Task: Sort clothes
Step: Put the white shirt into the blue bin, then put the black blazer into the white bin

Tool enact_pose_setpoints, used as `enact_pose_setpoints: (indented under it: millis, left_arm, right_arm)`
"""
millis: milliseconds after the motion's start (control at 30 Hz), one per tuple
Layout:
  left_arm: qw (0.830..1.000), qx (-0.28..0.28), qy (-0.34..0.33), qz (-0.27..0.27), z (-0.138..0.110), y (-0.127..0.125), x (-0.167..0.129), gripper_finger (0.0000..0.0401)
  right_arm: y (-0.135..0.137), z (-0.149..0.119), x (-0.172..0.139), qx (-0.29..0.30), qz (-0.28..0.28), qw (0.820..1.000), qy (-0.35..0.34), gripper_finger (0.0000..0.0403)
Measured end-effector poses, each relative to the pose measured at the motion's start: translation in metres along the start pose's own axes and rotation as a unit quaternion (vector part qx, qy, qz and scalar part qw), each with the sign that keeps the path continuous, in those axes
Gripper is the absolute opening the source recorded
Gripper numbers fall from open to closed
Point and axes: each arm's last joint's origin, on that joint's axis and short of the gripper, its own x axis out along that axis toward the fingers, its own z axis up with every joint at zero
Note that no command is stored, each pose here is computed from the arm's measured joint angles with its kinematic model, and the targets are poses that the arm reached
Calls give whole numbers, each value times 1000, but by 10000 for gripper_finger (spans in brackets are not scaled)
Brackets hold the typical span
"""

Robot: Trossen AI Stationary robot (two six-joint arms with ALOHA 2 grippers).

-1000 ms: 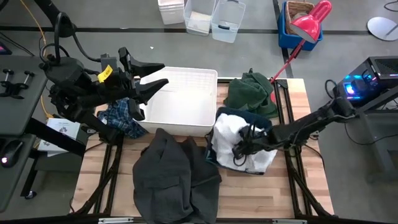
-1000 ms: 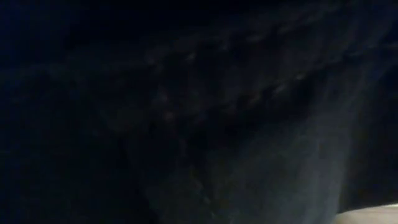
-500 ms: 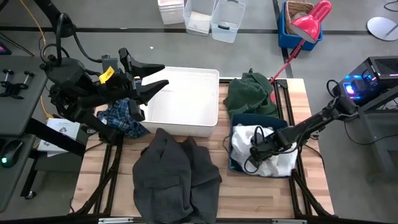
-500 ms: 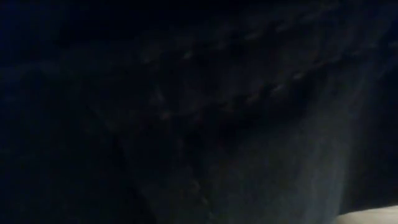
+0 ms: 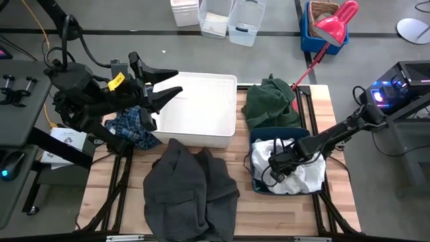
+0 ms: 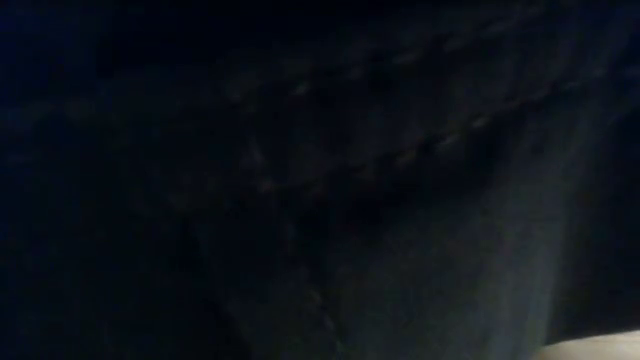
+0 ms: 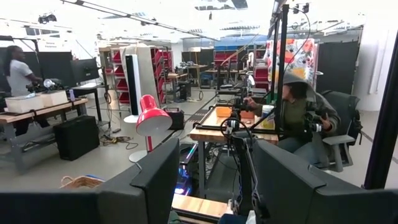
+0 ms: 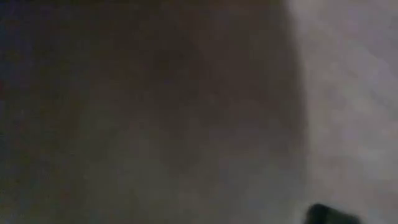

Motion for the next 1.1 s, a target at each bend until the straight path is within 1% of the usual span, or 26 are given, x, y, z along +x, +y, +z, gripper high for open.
enact_pose_setpoints:
  millis: [133,267,467,733,767,967,1100]
  left_arm:
    - [1000,1,1,0,0,0,0,196]
    - [1000,5,7,-1,-2,0,0,196]
    - [1000,9,12,-1,-3,0,0,196]
    - [1000,17,22,-3,-5,-1,0,196]
    - [1000,18,23,-3,-5,-1,0,196]
    - [1000,19,25,-3,-6,-1,0,196]
    - [999,19,25,-3,-6,-1,0,196]
  right_arm:
    - [5,-1,-14,-10,-10,1000,-1,90]
    - [7,-3,-33,-28,-33,999,7,115]
    - [11,-6,-67,-51,-54,997,15,141]
    - [11,-13,-124,-65,-84,994,-13,162]
    - [12,-13,-130,-69,-81,994,-16,164]
    - [18,-16,-164,-84,-13,995,-48,173]
    - [21,-17,-188,-81,21,992,-96,174]
